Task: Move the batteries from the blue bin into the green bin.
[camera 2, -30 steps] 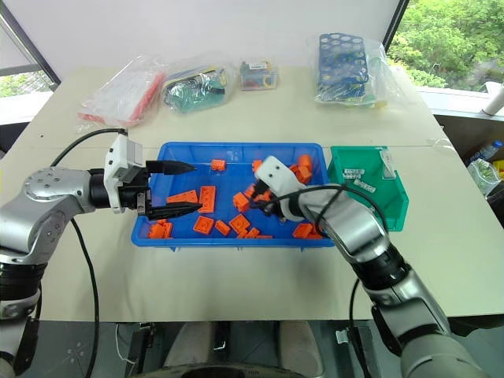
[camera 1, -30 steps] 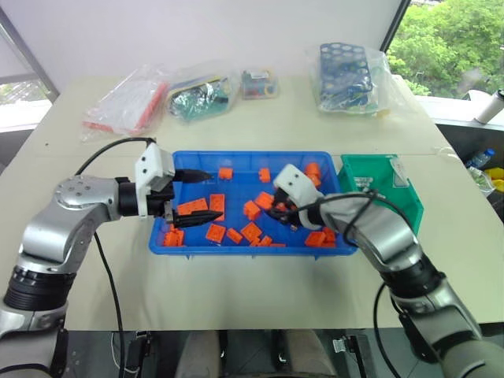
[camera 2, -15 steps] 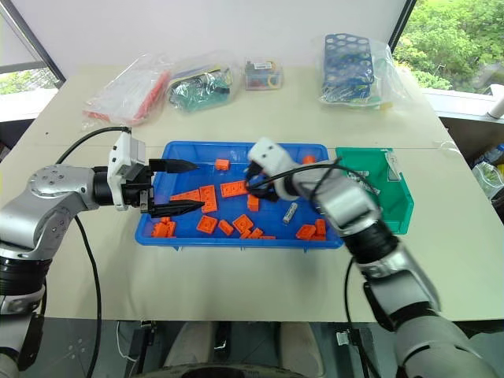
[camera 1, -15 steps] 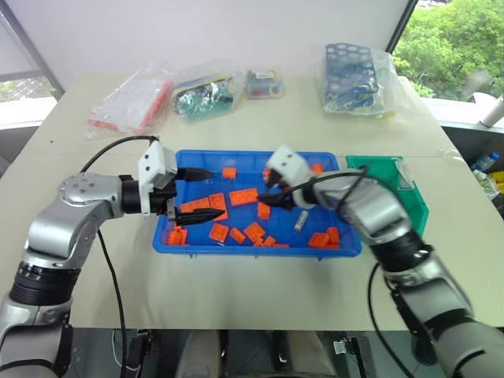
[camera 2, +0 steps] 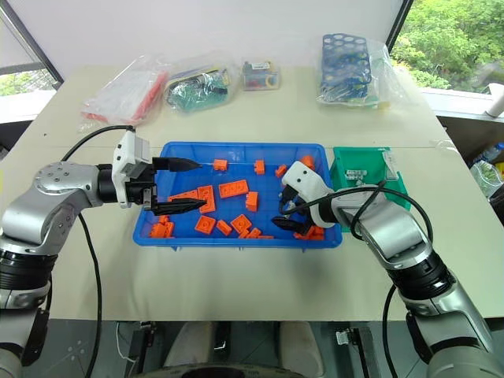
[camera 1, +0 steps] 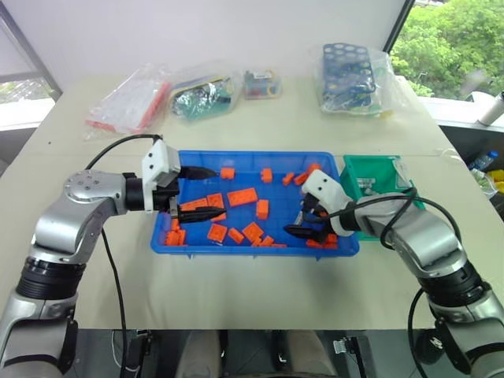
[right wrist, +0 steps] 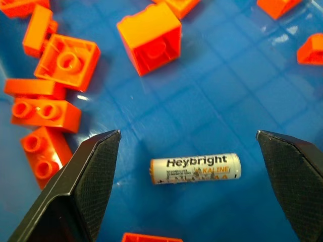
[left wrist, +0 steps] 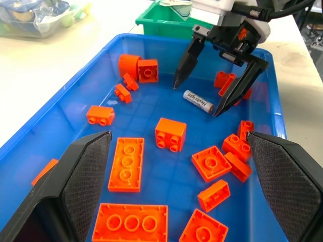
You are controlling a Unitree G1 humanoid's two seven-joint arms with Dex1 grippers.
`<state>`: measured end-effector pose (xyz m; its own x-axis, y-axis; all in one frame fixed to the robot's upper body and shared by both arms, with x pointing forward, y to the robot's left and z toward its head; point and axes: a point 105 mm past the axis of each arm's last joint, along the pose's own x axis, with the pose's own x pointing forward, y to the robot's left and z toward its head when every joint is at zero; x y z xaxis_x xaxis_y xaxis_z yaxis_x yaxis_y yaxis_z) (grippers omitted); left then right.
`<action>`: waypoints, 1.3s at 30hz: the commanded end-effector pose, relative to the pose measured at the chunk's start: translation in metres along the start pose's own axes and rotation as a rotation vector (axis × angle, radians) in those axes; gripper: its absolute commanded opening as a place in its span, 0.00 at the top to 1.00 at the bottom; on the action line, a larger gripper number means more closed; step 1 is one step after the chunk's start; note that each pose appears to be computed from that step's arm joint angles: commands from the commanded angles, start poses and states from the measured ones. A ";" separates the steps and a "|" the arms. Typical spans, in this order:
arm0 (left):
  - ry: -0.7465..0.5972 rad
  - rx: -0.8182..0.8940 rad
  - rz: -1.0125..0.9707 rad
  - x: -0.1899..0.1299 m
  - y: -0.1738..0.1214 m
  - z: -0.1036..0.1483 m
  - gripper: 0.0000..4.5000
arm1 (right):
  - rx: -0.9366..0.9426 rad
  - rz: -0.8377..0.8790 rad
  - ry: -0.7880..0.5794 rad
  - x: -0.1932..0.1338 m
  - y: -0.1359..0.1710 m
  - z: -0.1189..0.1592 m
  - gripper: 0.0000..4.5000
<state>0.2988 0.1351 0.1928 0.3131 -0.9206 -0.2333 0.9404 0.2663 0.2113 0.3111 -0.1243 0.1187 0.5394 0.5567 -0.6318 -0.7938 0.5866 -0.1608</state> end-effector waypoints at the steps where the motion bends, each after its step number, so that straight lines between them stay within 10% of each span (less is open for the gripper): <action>1: -0.017 0.049 0.005 -0.003 0.001 0.010 0.00 | -0.023 -0.001 0.015 -0.001 -0.004 -0.005 0.02; 8: -0.019 0.055 0.014 -0.004 0.001 0.012 0.00 | -0.045 0.017 0.040 0.001 -0.009 -0.016 0.02; 14: -0.020 0.059 0.030 -0.006 0.004 0.013 0.00 | -0.057 0.006 0.002 -0.001 -0.011 -0.006 0.52; 23: -0.021 0.061 0.034 -0.006 0.006 0.013 0.00 | 0.090 -0.162 -0.207 -0.062 -0.065 0.044 0.52; 31: -0.009 0.049 0.052 -0.013 0.016 0.006 0.00 | 0.264 -0.434 -0.140 -0.129 -0.134 -0.014 0.52; 36: -0.010 0.037 0.068 -0.016 0.026 0.006 0.00 | 0.265 -0.450 -0.104 -0.128 -0.135 -0.028 0.01; 39: -0.001 0.043 0.080 -0.018 0.032 0.005 0.00 | 0.260 -0.461 -0.107 -0.132 -0.139 -0.028 0.01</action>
<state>0.3211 0.1547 0.1979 0.3712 -0.8995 -0.2306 0.9196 0.3218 0.2253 0.3418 -0.2882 0.1837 0.8185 0.2769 -0.5034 -0.4018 0.9022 -0.1569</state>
